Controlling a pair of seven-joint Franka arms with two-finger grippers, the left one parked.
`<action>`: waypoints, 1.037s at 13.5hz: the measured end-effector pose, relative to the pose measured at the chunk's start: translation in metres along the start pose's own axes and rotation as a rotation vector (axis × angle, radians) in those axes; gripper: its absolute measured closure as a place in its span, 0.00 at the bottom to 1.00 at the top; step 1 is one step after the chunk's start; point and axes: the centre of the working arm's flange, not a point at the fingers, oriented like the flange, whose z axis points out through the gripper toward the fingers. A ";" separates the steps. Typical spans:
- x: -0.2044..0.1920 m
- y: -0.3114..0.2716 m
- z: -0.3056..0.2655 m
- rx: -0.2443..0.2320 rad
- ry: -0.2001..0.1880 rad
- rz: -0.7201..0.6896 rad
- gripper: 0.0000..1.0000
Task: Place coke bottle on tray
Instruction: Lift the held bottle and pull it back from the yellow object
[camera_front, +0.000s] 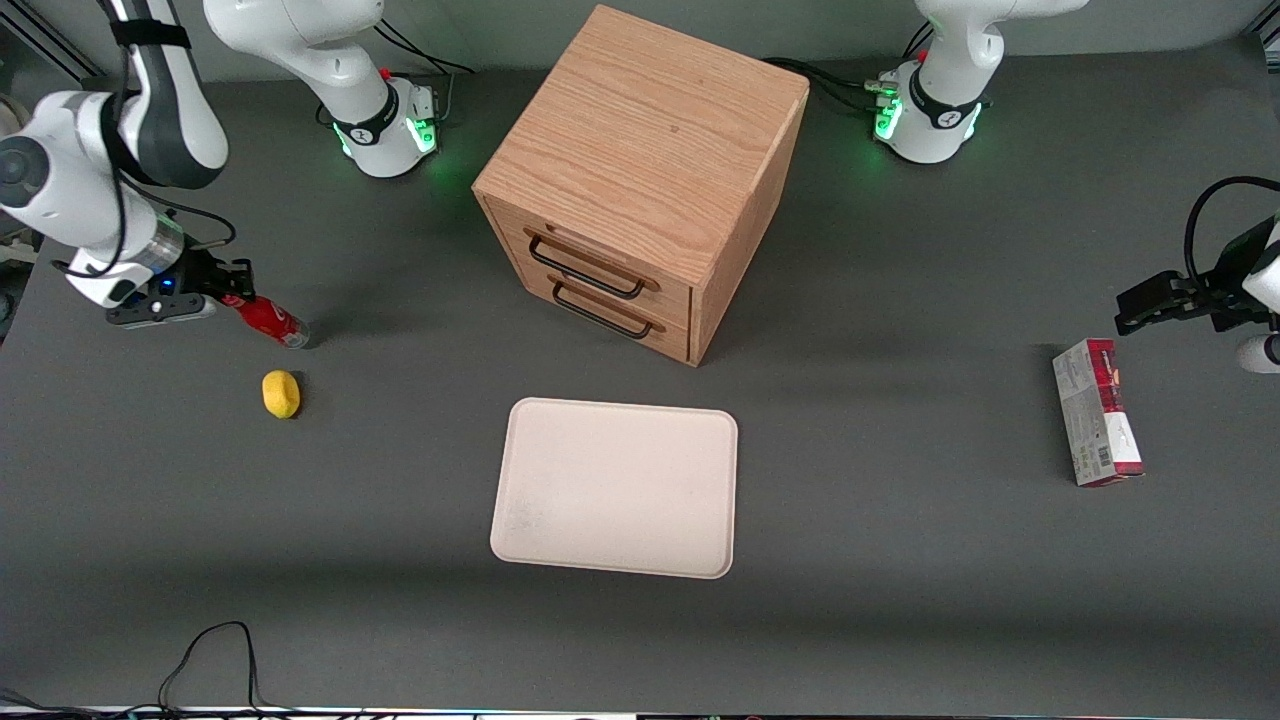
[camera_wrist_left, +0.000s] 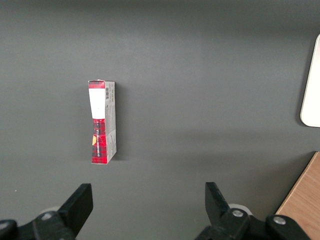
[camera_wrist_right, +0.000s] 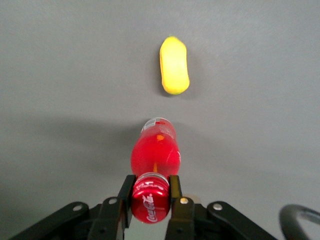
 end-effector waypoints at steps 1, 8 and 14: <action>0.008 -0.001 -0.032 -0.012 -0.007 -0.001 0.69; 0.091 -0.036 -0.237 0.042 -0.034 0.013 0.69; 0.150 -0.056 -0.213 0.037 -0.097 0.003 0.69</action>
